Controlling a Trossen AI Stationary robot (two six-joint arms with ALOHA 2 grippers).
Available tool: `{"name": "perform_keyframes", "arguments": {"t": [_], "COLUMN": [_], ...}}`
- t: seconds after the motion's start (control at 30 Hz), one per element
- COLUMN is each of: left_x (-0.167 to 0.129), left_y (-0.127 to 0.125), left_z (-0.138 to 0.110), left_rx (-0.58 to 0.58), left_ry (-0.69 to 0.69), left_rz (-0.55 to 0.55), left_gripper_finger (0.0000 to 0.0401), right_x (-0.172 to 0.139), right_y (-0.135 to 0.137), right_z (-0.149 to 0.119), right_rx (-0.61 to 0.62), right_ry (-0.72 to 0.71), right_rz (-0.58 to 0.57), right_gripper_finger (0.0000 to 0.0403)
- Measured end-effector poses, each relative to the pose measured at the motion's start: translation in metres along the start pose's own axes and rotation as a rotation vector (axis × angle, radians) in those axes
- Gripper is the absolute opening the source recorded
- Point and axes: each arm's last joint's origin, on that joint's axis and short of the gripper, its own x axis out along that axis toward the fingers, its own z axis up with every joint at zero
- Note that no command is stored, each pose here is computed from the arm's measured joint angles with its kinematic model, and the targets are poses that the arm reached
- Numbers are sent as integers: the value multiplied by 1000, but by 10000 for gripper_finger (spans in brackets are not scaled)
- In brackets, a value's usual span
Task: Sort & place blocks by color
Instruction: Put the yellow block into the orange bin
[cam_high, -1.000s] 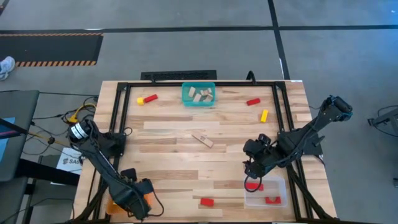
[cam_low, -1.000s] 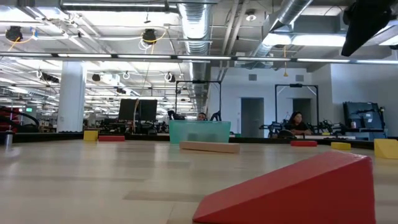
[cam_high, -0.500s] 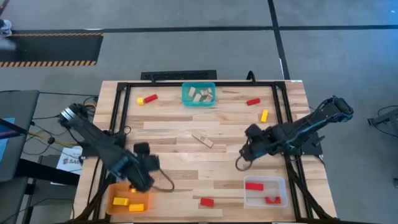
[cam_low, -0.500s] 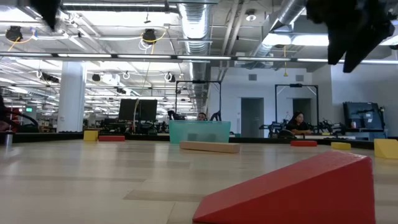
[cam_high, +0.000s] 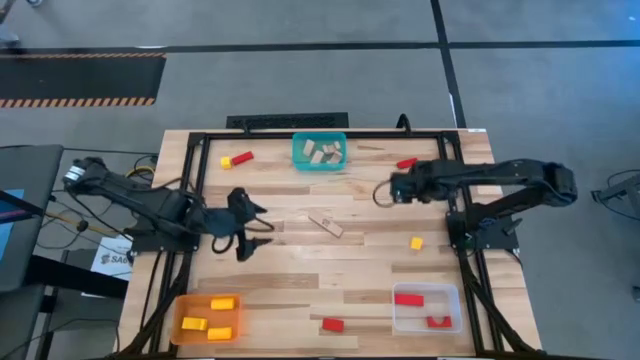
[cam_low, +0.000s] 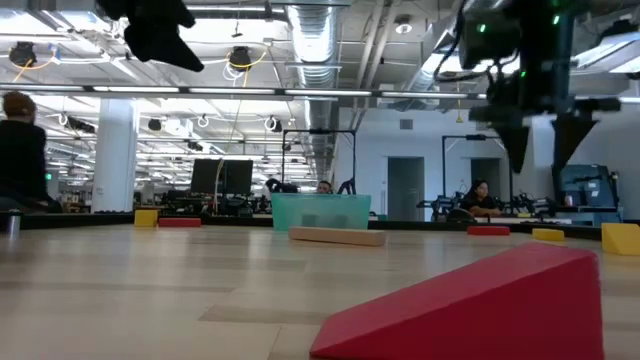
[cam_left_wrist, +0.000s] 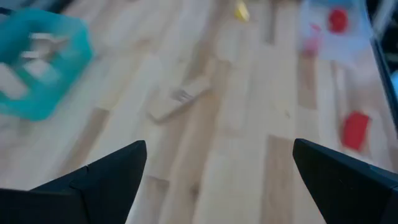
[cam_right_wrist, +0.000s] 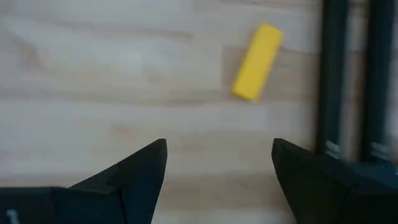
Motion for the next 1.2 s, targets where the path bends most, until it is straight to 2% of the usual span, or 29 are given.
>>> {"name": "perform_keyframes", "arguments": {"t": [0.1, 0.2, 0.3, 0.5, 0.63, 0.8, 0.97, 1.07, 1.13, 1.2], "left_x": [-2, -4, -3, 1, 3, 4, 4, 4, 4, 4], "left_y": [10, 16, 22, 36, 42, 42, 41, 40, 40, 41], "left_z": [1, 5, 8, 12, 14, 13, 12, 11, 8, 6], "left_rx": [-50, -81, -106, -137, -157, -134, -114, -148, -203, -235], "left_ry": [-76, -121, -142, -138, -121, -79, -59, -27, 0, 20], "left_rz": [63, 124, 158, 216, 202, 136, 87, 38, 43, 51], "left_gripper_finger": [392, 392, 392, 392, 392, 392, 392, 392, 392, 392], "right_x": [24, 49, 73, 109, 121, 126, 124, 122, 120, 115], "right_y": [-7, -17, -24, -34, -42, -42, -36, -30, -25, -17], "right_z": [17, 29, 37, 46, 45, 45, 42, 36, 31, 25], "right_rx": [75, 142, 184, 255, 280, 259, 228, 183, 132, 70], "right_ry": [-14, -7, 5, 15, 27, 23, 7, -11, -36, -63], "right_rz": [33, -11, -45, -8, -34, 10, 35, 40, 42, 75], "right_gripper_finger": [311, 311, 311, 311, 311, 300, 234, 159, 102, 73]}}
